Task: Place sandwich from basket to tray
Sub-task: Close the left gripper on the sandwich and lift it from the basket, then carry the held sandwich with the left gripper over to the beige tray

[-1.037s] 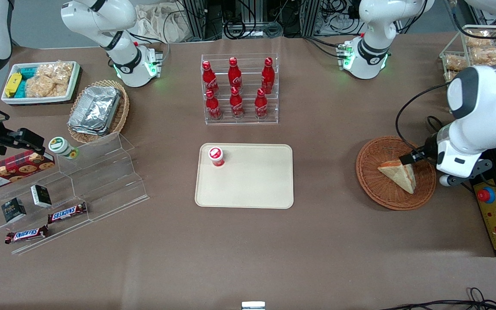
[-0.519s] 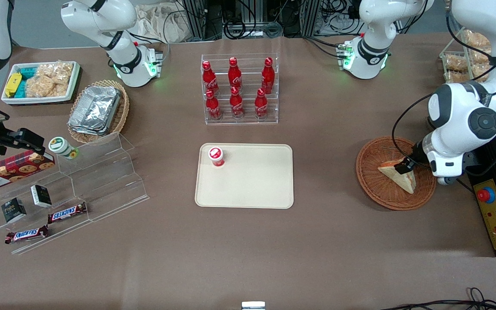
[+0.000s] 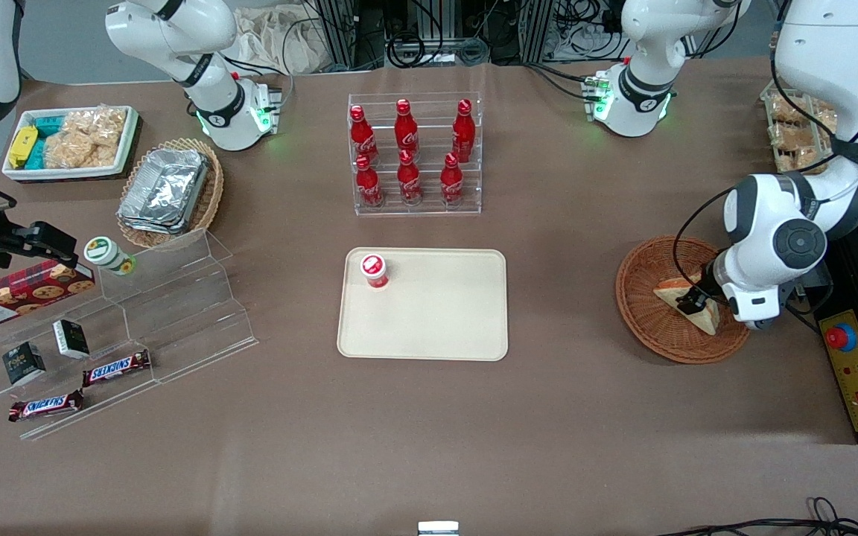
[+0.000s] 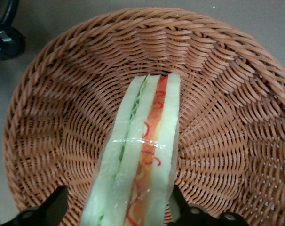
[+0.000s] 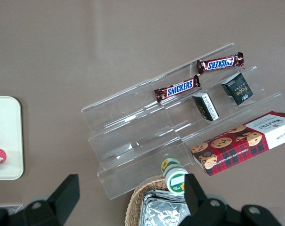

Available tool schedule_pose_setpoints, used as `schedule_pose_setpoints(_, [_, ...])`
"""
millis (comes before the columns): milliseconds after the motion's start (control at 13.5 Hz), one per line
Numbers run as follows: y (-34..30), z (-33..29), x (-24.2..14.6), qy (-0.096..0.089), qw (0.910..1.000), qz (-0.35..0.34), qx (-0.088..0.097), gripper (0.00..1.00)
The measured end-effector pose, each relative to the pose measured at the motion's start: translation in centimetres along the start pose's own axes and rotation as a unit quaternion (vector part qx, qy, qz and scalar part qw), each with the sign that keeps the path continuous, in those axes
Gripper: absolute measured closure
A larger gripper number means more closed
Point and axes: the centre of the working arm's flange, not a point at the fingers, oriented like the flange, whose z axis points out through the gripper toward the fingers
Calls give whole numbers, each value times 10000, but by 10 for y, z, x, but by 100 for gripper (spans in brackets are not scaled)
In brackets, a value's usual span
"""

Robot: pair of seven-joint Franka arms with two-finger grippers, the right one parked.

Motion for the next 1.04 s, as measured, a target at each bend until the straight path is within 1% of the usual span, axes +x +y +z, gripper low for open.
schedule_pose_setpoints(148, [4, -7, 5, 51, 9998, -190, -67, 35])
schedule_pose_setpoints(296, [12, -22, 12, 151, 9992, -312, -197, 55])
schedule_pose_setpoints(370, [16, -31, 16, 184, 9990, -327, -226, 61])
schedule_pose_setpoints(444, [21, -41, 19, 182, 9991, -327, -182, 65])
schedule_pose_setpoints(593, [34, -72, 23, 159, 9994, -301, -31, 68])
schedule_pose_setpoints(667, [42, -94, 22, 153, 9996, -247, 23, 72])
schedule_pose_setpoints(741, [54, -118, 17, 137, 9999, -100, 32, 77])
schedule_pose_setpoints(815, [68, -142, 5, 75, 9999, 151, -9, 81])
schedule_pose_setpoints(889, [82, -164, -11, -21, 9989, 466, -79, 81])
schedule_pose_setpoints(1037, [105, -202, -52, -202, 9931, 1144, -171, 81])
